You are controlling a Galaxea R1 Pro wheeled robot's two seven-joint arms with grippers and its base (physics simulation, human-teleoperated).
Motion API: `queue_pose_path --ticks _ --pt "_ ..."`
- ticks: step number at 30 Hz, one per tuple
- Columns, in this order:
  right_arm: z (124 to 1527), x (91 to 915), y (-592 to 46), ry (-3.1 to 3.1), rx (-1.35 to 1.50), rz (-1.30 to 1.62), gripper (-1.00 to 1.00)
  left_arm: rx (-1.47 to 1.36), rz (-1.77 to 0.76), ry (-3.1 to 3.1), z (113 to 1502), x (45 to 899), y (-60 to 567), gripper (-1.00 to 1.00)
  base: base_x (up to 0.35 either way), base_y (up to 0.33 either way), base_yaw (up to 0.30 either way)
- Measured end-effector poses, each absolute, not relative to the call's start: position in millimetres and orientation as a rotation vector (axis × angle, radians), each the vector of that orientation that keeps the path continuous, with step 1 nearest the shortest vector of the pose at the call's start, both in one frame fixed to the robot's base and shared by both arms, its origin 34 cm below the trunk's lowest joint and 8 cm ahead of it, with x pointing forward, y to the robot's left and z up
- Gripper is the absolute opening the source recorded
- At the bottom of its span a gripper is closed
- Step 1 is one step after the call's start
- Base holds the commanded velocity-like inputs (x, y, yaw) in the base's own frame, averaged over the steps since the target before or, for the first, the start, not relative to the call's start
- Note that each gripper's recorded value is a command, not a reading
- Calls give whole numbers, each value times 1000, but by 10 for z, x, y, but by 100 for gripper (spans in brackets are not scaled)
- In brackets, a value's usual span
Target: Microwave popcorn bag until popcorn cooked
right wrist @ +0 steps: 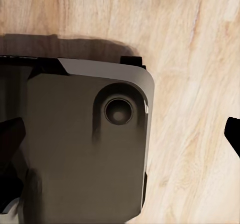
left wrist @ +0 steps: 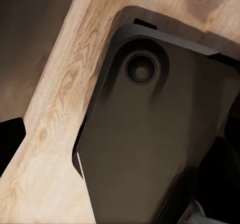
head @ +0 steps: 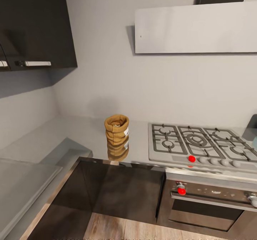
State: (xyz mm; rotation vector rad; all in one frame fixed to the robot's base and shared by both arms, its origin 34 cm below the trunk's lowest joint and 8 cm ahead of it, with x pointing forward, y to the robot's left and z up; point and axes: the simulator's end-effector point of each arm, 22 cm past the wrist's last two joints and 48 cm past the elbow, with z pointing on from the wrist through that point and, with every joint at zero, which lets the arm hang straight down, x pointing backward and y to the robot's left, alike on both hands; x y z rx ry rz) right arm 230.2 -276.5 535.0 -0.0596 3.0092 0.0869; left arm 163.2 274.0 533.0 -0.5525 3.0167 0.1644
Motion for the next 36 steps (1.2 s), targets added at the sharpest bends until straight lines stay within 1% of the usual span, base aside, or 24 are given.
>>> queue_pose_path --ticks 11,15,19,36 --pt "5331 2244 -2773 3024 -59 61 100 -565 159 3034 5324 1551 2716 100 0 0 0" --pt "5325 2224 -2783 3029 -57 46 100 -561 30 3034 5313 1569 2559 100 0 0 0" --pt "5320 2200 -2797 3035 -57 43 100 -556 -38 3035 5312 1563 2514 100 0 0 0" --pt "5309 2146 -2768 3050 -70 52 100 -558 -45 3048 5311 1507 2500 100 0 0 0"
